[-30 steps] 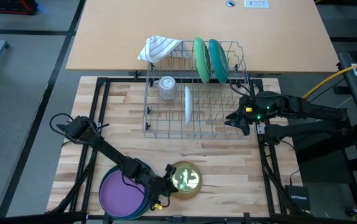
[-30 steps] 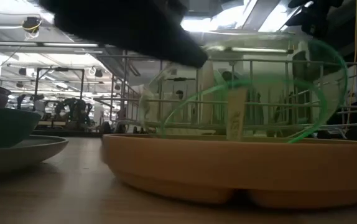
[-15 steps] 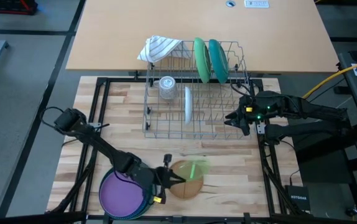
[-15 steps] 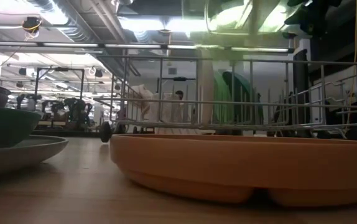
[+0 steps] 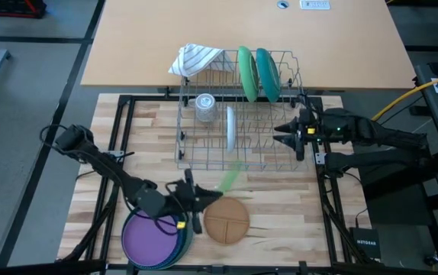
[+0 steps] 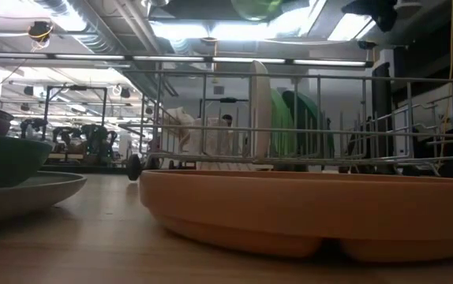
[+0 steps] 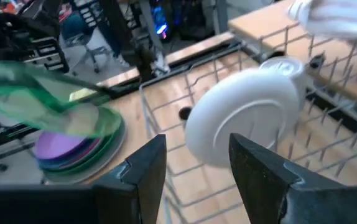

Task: Sort dishes
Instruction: Put the transparent green plate in the dishwasher rack

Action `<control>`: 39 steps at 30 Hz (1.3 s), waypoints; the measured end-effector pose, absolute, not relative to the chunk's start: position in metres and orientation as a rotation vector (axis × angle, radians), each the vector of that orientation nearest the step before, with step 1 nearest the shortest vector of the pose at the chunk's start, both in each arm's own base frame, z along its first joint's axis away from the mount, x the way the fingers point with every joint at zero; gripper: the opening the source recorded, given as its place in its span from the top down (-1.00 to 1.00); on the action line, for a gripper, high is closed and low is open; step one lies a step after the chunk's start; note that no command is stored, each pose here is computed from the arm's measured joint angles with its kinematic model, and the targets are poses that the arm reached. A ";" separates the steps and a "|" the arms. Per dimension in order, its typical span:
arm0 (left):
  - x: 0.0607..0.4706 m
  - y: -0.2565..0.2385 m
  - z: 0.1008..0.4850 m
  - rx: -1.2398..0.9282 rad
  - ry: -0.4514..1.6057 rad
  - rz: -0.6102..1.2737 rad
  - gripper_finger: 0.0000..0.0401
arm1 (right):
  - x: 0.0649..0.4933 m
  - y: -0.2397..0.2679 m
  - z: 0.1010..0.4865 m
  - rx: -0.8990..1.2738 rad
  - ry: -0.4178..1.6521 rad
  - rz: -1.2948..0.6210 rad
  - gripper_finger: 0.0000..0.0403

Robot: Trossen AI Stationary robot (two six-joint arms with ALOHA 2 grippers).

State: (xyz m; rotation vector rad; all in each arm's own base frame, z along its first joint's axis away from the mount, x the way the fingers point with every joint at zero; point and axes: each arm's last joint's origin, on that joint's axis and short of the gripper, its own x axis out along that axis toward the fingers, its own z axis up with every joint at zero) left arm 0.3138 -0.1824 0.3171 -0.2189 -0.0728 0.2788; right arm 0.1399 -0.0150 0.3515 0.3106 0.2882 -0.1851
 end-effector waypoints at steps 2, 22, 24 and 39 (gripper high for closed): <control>0.312 -0.179 0.322 -0.228 -0.105 0.350 1.00 | 0.140 -0.016 0.353 0.282 0.269 -0.213 0.11; 0.337 -0.092 0.303 -0.518 -0.280 0.778 1.00 | 0.140 -0.019 0.353 0.080 0.280 -0.276 0.11; 0.337 -0.083 0.294 -0.537 -0.282 0.798 1.00 | 0.140 -0.019 0.352 0.067 0.291 -0.274 0.11; 0.320 -0.030 0.250 -0.664 -0.287 0.844 1.00 | 0.138 -0.018 0.349 0.056 0.334 -0.273 0.11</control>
